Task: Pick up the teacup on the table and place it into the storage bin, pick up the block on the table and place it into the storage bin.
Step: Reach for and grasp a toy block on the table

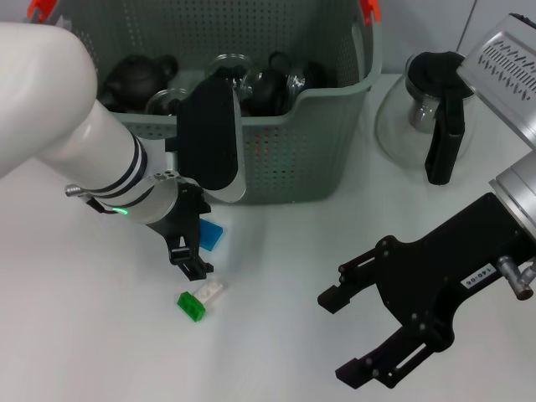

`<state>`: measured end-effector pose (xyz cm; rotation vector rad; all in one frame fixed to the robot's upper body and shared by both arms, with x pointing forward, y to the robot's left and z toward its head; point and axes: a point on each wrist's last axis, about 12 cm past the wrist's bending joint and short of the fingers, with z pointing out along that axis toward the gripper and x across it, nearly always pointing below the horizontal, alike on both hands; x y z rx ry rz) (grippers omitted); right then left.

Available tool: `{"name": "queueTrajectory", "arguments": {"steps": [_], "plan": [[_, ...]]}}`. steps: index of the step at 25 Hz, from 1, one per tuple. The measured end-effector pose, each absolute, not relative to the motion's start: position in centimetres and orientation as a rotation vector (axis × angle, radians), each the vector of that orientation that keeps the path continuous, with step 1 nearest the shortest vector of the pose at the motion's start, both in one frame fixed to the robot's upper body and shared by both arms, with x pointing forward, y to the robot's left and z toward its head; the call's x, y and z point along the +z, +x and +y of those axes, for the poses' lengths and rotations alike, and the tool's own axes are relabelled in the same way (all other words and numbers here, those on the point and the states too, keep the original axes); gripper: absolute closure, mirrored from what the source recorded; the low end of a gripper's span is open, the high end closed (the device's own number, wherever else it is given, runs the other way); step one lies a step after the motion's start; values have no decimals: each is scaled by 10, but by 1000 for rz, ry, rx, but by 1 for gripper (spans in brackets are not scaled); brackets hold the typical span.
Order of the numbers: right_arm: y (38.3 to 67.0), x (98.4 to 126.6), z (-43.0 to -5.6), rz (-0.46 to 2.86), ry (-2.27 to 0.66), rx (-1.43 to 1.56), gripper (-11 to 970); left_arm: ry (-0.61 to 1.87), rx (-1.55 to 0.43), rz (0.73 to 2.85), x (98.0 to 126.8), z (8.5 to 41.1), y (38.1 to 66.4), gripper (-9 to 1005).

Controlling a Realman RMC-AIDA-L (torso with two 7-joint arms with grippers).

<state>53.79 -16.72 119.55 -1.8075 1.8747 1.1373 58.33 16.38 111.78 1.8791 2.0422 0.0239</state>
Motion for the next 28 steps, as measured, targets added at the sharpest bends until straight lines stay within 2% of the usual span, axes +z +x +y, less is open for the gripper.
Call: {"name": "queueTrajectory", "arguments": {"steps": [28], "plan": [[537,1193,-169,1875,-1801,1137,78,1917,56,2024,1114,158,589,92]]}}
